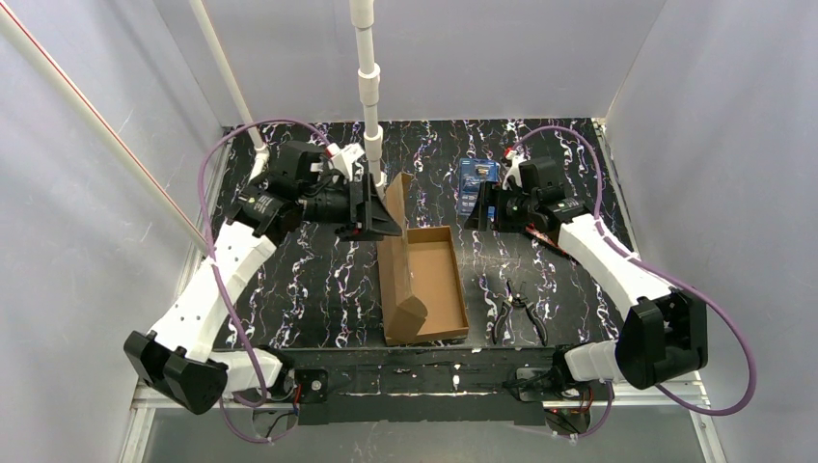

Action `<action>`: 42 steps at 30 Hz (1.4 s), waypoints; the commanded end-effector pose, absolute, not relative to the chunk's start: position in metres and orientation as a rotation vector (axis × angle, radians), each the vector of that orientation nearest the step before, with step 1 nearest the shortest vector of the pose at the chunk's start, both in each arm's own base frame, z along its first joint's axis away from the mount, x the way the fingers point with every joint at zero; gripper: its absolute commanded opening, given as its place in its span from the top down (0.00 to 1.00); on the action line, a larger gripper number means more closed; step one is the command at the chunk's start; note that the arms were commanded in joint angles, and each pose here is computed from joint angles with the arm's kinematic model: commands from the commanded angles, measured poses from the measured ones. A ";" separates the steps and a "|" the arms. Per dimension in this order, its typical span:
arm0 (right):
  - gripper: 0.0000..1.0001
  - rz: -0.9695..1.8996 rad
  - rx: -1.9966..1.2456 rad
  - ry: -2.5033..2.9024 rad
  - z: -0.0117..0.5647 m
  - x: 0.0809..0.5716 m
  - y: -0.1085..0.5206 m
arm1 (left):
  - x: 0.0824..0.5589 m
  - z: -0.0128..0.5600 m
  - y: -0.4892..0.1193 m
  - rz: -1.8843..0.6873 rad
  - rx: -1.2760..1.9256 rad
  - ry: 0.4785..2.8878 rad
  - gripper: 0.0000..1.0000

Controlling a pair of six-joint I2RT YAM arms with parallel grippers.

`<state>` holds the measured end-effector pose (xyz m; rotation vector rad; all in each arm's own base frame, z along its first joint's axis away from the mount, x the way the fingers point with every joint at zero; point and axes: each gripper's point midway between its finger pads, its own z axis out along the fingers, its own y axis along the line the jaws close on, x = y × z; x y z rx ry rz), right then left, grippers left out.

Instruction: Unpack the express box

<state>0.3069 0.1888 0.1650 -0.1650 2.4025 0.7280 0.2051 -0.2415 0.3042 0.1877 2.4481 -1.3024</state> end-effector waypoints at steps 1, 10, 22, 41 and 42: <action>0.19 0.651 -0.132 2.369 0.178 0.308 0.177 | 0.201 0.298 -0.265 -1.342 0.264 2.458 0.38; 0.19 0.542 -0.131 2.337 0.197 0.313 0.162 | 0.197 0.281 -0.306 -1.382 0.366 2.499 0.37; 0.16 0.480 -0.139 2.277 0.234 0.314 0.151 | 0.201 0.293 -0.295 -1.212 0.417 2.439 0.32; 0.02 0.250 0.080 1.495 0.504 0.254 0.055 | 0.179 0.497 -0.130 -0.634 0.250 1.581 0.02; 0.02 0.236 0.094 1.443 0.516 0.245 0.047 | 0.177 0.504 -0.124 -0.625 0.239 1.546 0.02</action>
